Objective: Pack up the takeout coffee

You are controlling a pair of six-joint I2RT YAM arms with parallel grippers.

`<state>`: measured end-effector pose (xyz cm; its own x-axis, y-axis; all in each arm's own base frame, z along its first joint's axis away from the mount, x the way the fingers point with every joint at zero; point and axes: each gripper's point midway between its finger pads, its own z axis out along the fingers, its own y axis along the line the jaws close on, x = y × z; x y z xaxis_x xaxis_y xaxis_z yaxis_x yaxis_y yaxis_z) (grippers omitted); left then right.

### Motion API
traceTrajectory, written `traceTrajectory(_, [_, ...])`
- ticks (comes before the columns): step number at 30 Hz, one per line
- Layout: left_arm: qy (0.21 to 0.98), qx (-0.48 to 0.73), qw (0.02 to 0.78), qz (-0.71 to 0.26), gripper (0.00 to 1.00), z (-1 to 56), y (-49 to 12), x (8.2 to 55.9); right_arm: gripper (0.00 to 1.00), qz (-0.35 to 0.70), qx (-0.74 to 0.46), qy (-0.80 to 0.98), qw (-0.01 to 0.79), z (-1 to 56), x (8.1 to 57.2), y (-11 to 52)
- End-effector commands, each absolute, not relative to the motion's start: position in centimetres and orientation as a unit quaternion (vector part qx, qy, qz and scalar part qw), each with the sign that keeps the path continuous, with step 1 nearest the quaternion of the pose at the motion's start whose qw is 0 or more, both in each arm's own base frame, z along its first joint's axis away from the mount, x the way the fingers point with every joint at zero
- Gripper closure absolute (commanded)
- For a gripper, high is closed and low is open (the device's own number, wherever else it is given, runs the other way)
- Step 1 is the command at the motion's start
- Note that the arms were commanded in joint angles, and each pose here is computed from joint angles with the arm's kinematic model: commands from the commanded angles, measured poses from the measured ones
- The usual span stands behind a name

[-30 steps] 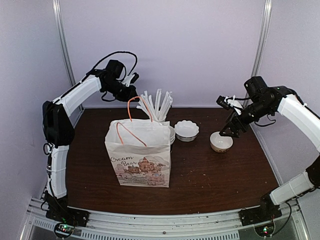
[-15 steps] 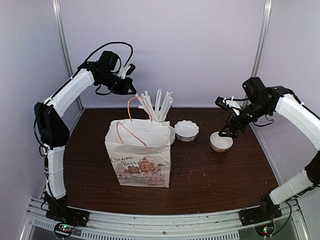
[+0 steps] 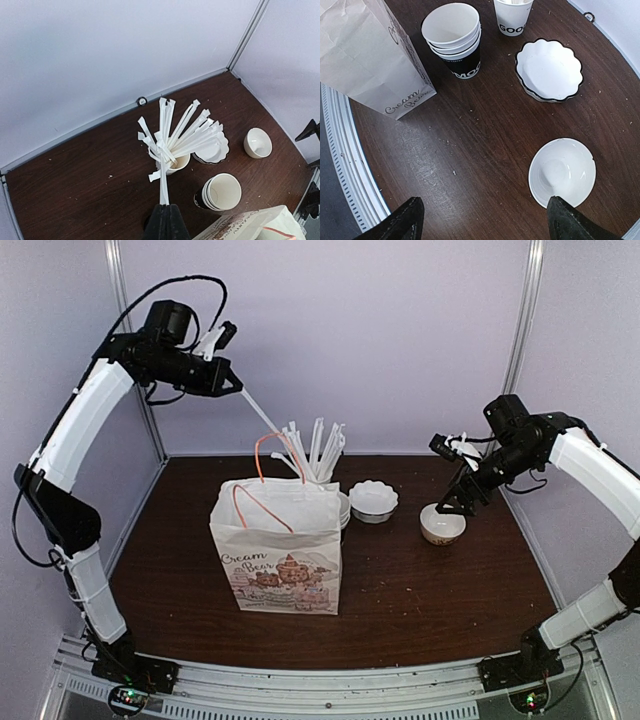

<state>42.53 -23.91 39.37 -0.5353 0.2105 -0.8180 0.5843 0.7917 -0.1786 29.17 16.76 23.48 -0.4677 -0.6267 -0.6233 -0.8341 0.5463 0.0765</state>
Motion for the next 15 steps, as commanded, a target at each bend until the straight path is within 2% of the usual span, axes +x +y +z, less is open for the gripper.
traceTrajectory(1, [0.810, 0.232, 0.497, -0.209, 1.00, 46.1, -21.7, 39.4, 0.11, 0.188, -0.434, 0.833, 0.286, 24.4, 29.7, 16.8])
traceTrajectory(8, [0.756, 0.247, 0.562, -0.228, 1.00, 51.3, -19.8, 33.5, 0.11, 0.183, -0.434, 0.833, 0.290, 24.6, 29.7, 16.6])
traceTrajectory(15, [0.719, 0.288, 0.570, -0.276, 1.00, 52.8, -18.8, 25.7, 0.11, 0.171, -0.443, 0.827, 0.300, 25.2, 29.6, 16.4])
